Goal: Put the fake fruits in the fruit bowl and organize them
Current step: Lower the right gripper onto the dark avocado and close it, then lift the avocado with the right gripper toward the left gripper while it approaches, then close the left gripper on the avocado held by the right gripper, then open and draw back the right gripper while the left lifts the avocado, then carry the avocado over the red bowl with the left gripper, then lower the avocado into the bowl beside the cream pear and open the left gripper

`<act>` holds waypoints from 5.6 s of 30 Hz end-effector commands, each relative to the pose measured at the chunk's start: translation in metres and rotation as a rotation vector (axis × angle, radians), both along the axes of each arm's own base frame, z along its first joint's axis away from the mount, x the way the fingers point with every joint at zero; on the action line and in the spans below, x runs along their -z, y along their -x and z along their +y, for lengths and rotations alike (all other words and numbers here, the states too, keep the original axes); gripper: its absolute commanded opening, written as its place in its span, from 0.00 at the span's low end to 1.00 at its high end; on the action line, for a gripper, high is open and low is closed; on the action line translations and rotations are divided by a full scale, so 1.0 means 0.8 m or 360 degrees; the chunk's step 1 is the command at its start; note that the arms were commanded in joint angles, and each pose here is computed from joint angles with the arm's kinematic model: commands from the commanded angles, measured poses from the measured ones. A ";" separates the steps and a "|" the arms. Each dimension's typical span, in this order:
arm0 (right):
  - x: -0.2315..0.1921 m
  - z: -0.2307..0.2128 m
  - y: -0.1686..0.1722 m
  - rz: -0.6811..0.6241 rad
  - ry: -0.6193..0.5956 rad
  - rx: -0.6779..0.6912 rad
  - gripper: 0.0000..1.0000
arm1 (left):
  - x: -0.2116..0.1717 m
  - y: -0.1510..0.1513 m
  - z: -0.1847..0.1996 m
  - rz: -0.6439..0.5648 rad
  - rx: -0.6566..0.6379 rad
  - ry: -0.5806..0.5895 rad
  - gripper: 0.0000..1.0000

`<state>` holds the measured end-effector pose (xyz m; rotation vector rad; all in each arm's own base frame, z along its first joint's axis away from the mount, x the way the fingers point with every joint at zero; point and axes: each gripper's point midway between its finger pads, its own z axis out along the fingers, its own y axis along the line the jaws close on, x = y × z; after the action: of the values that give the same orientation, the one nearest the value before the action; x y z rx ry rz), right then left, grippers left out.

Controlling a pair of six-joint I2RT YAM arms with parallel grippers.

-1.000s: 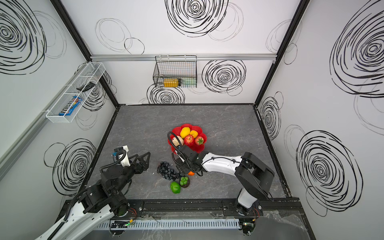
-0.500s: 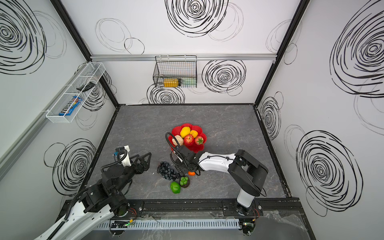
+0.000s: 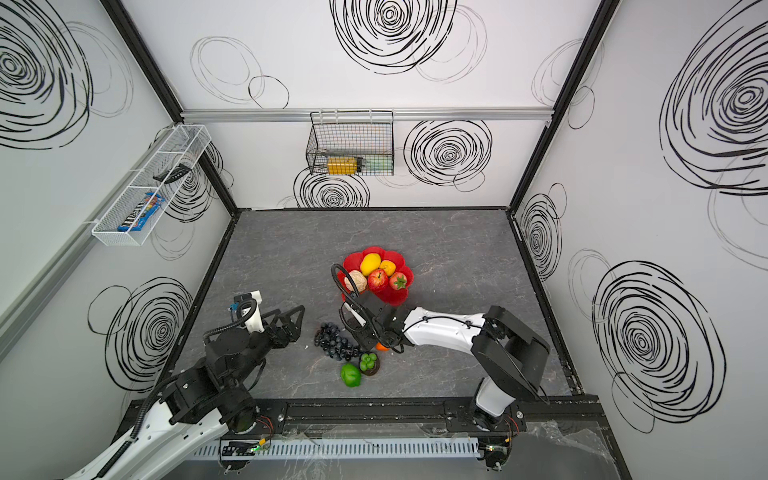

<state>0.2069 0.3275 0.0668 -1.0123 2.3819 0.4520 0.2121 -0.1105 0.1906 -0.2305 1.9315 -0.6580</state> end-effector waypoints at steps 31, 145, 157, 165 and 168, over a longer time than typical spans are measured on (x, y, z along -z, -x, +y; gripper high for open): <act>-0.136 0.023 0.054 -0.0120 -0.0911 -0.0067 0.57 | -0.012 0.013 -0.159 0.0231 0.0716 0.0585 0.99; -0.135 -0.136 0.059 -0.0276 -0.1041 0.0514 0.91 | 0.143 -0.180 -0.217 0.0597 -0.0082 -0.0313 0.68; -0.136 -0.137 0.055 -0.0266 -0.1017 0.0541 0.91 | 0.117 -0.173 -0.221 0.0554 0.0020 -0.0422 0.82; -0.137 -0.139 0.053 -0.0264 -0.1012 0.0556 0.91 | 0.107 -0.166 -0.231 0.0572 0.0187 -0.0514 0.89; -0.138 -0.142 0.051 -0.0268 -0.1001 0.0568 0.91 | 0.085 -0.155 -0.231 0.0530 0.0234 -0.0525 0.89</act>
<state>0.1633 0.2150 0.1666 -0.3482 2.0124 0.8522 0.3402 -0.2915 0.0890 -0.0517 2.4054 -0.3631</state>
